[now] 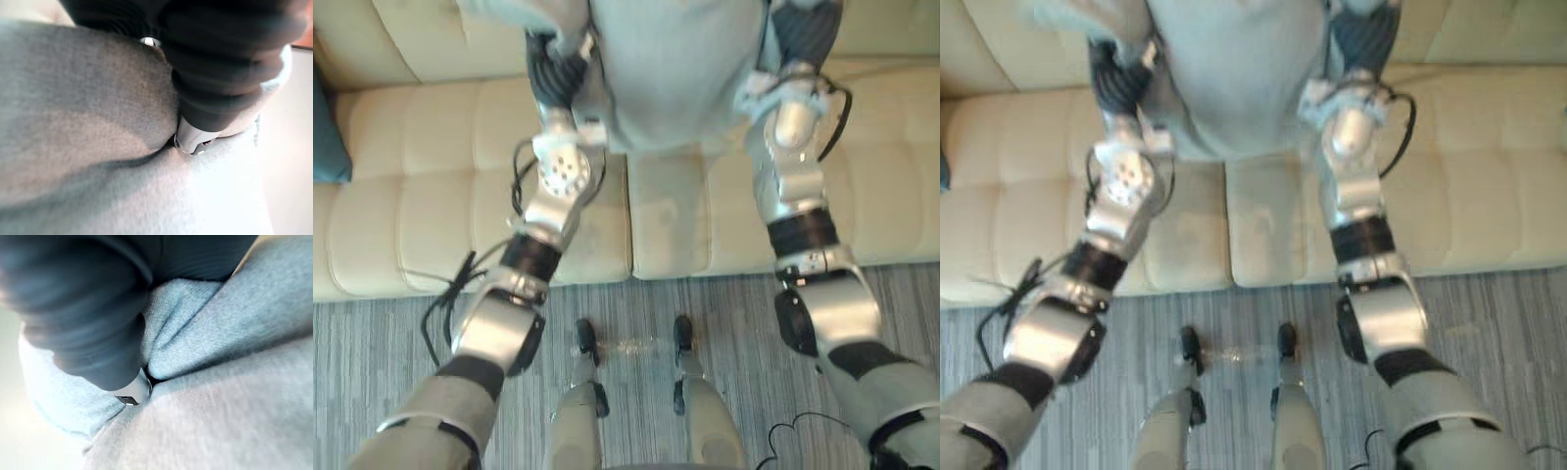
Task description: Pick up cushions and gather them together orderly.
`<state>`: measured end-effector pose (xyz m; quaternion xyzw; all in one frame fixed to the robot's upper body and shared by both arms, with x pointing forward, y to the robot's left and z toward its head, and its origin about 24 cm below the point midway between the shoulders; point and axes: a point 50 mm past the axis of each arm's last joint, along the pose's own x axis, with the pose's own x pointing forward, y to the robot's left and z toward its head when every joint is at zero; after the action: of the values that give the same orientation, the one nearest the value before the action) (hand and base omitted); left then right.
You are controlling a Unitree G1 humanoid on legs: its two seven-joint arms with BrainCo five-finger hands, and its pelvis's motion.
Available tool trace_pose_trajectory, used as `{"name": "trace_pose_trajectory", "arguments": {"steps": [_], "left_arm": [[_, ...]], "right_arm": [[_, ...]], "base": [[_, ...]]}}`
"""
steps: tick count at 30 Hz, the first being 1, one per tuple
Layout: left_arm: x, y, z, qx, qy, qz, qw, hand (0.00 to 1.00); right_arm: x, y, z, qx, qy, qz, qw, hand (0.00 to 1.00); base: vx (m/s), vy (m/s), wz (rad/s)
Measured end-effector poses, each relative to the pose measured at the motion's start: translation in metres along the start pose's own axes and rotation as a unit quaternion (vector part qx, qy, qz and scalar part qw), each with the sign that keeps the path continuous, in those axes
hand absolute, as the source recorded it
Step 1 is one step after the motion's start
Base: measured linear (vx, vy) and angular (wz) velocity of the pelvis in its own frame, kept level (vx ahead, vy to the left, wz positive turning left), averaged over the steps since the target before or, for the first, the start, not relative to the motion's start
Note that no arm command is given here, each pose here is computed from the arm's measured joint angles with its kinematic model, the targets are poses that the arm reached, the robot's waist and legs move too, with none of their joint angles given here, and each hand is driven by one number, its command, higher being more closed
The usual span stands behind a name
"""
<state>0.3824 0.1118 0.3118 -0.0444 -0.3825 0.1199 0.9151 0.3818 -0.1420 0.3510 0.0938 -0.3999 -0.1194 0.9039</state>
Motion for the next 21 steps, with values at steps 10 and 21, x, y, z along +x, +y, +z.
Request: {"name": "trace_pose_trajectory", "arguments": {"steps": [10,21], "left_arm": [[0.041,-0.018,0.054,0.009,-0.062,0.018,0.998,1.00],[0.055,-0.025,0.069,0.029,-0.065,0.022,0.997,0.00]], "right_arm": [[0.039,0.012,0.036,0.043,0.008,-0.053,0.998,1.00],[0.054,0.018,0.070,0.045,-0.036,-0.046,0.997,0.00]], "base": [[-0.02,0.006,0.13],[0.01,0.048,0.08]]}}
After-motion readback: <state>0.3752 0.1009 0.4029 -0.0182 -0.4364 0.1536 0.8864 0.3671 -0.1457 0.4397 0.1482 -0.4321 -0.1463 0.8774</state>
